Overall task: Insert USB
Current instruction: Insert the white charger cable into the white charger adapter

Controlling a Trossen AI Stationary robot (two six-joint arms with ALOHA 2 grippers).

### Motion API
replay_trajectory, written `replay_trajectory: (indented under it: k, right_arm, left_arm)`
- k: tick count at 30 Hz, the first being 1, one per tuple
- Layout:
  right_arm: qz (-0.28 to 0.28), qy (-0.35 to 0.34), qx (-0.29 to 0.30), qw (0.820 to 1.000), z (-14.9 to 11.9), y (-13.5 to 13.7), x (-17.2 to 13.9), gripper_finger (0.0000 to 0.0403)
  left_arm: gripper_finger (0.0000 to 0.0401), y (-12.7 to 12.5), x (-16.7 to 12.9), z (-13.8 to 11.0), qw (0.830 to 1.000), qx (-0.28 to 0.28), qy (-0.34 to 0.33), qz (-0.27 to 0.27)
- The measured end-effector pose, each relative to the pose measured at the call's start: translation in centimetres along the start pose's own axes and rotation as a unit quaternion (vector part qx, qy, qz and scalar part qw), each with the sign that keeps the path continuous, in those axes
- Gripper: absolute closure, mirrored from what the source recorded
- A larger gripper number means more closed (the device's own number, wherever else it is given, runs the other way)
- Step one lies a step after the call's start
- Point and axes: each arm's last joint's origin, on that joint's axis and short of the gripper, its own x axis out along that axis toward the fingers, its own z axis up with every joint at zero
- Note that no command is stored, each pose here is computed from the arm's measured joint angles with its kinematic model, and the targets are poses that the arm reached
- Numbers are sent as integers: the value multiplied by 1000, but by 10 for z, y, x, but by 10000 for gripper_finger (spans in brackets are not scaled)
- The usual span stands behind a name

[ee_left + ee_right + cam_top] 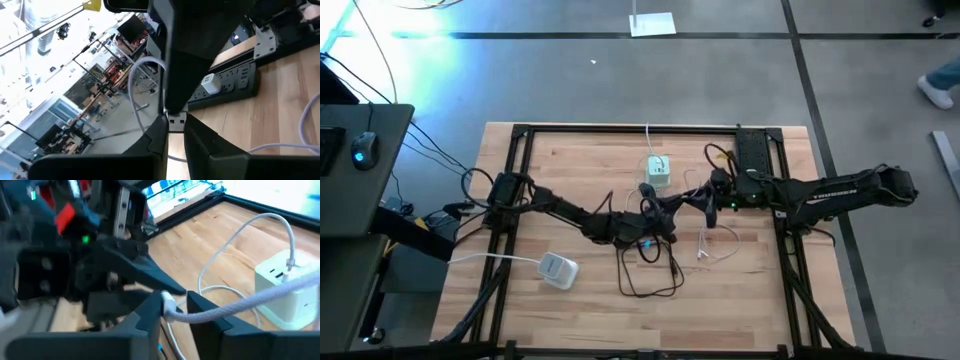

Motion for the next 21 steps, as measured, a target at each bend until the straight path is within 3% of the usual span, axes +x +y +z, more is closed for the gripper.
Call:
replay_trajectory:
  k: [5, 9, 11, 13, 16, 21]
  right_arm:
    - [-36, 84, -107, 990, -14, -7, -3, 258]
    - [-45, 156, -221, 962, -24, -7, -9, 232]
    - [-2, 192, -322, 927, -32, -1, -12, 228]
    - [52, 209, -428, 878, -40, 10, -16, 228]
    - [101, 172, -555, 807, -46, 31, -20, 233]
    - [58, 58, -704, 706, -41, 63, -26, 244]
  left_arm:
    - [384, 0, -7, 3, 1000, -4, 23, 6]
    - [384, -1, -10, 1, 999, -12, 44, -10]
    - [384, 2, -12, 2, 998, -31, 50, -24]
    - [384, 7, -13, 0, 996, -51, 59, -50]
    - [384, 16, -14, -4, 984, -98, 83, -123]
    - [384, 36, -11, -12, 937, -196, 125, -259]
